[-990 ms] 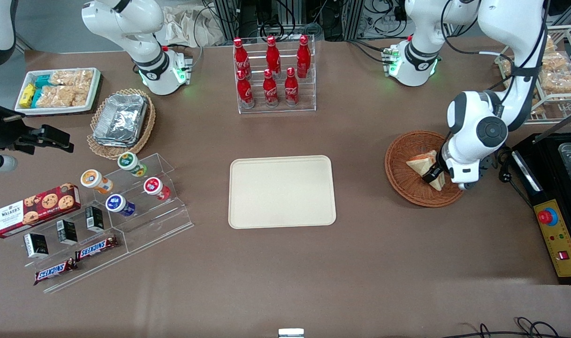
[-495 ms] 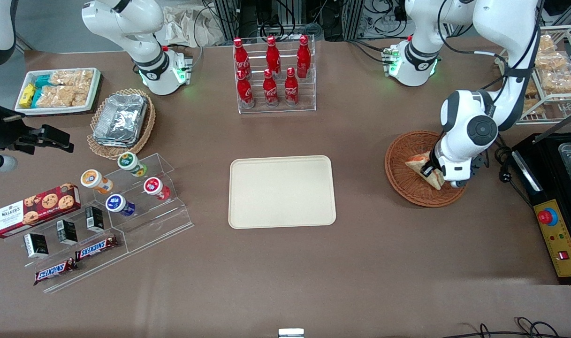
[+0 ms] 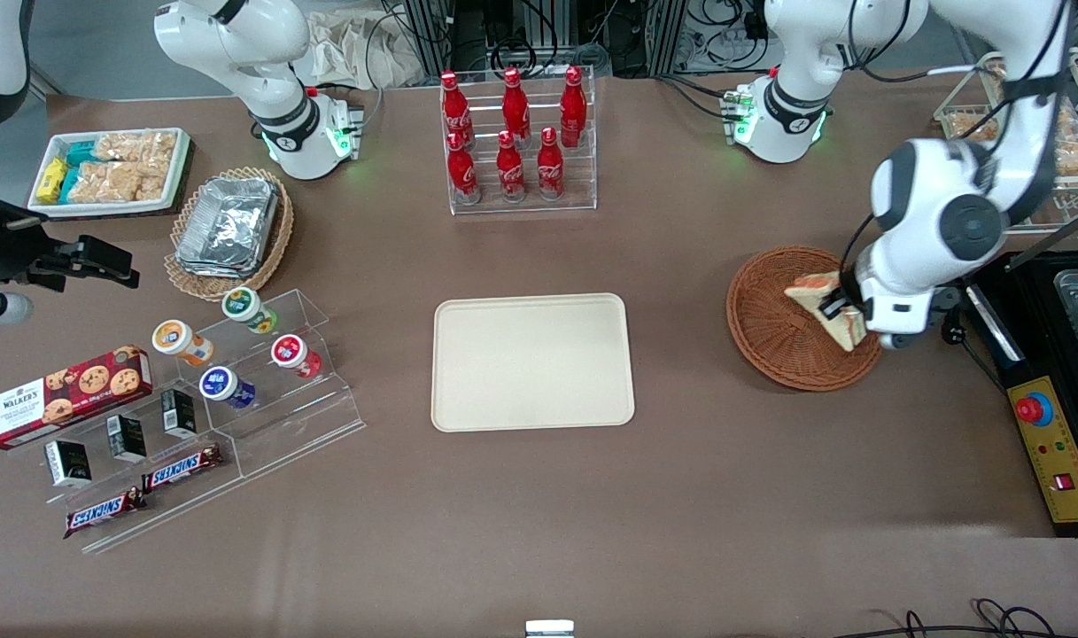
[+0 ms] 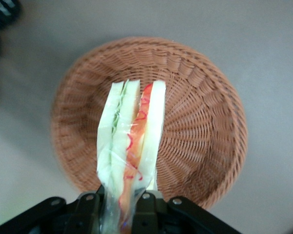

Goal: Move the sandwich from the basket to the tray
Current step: 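Lift the sandwich and carry it with the left gripper over the tray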

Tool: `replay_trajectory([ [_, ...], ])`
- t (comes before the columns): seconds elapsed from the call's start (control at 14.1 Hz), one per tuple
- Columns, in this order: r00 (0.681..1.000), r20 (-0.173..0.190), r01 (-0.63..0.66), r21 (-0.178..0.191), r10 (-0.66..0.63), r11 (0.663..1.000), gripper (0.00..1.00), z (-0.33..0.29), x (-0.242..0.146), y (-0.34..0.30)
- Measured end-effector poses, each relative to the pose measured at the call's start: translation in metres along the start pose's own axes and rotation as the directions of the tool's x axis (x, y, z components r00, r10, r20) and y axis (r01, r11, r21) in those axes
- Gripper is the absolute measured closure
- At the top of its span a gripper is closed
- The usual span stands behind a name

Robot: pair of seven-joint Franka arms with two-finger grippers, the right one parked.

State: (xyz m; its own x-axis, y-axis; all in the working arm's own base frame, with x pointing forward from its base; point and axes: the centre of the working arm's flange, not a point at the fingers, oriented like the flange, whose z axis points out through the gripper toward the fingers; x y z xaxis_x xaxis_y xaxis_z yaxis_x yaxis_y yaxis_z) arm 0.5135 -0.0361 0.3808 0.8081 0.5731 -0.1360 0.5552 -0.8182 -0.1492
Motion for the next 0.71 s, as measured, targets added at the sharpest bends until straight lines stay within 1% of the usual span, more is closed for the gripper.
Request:
replay_trajectory([
  [0.07, 0.999, 0.006, -0.047, 0.001, 0.047, 0.999, 0.79, -0.041, 0.006, -0.006],
  [0.14, 0.995, 0.003, -0.095, -0.004, 0.095, 0.995, 0.79, -0.082, 0.011, -0.014],
  [0.21, 0.989, -0.008, -0.146, -0.012, 0.146, 0.989, 0.79, -0.119, 0.013, -0.02],
  [0.35, 0.968, -0.047, -0.248, -0.029, 0.247, 0.968, 0.79, -0.179, 0.009, -0.027],
  [0.49, 0.93, -0.077, -0.364, -0.056, 0.36, 0.93, 0.79, -0.22, -0.003, -0.024],
  [0.57, 0.904, -0.088, -0.425, -0.067, 0.419, 0.903, 0.79, -0.233, -0.014, -0.014],
  [0.64, 0.871, -0.093, -0.49, -0.066, 0.483, 0.869, 0.79, -0.24, -0.029, 0.002],
  [0.71, 0.836, -0.092, -0.547, -0.056, 0.542, 0.835, 0.79, -0.242, -0.048, 0.024],
])
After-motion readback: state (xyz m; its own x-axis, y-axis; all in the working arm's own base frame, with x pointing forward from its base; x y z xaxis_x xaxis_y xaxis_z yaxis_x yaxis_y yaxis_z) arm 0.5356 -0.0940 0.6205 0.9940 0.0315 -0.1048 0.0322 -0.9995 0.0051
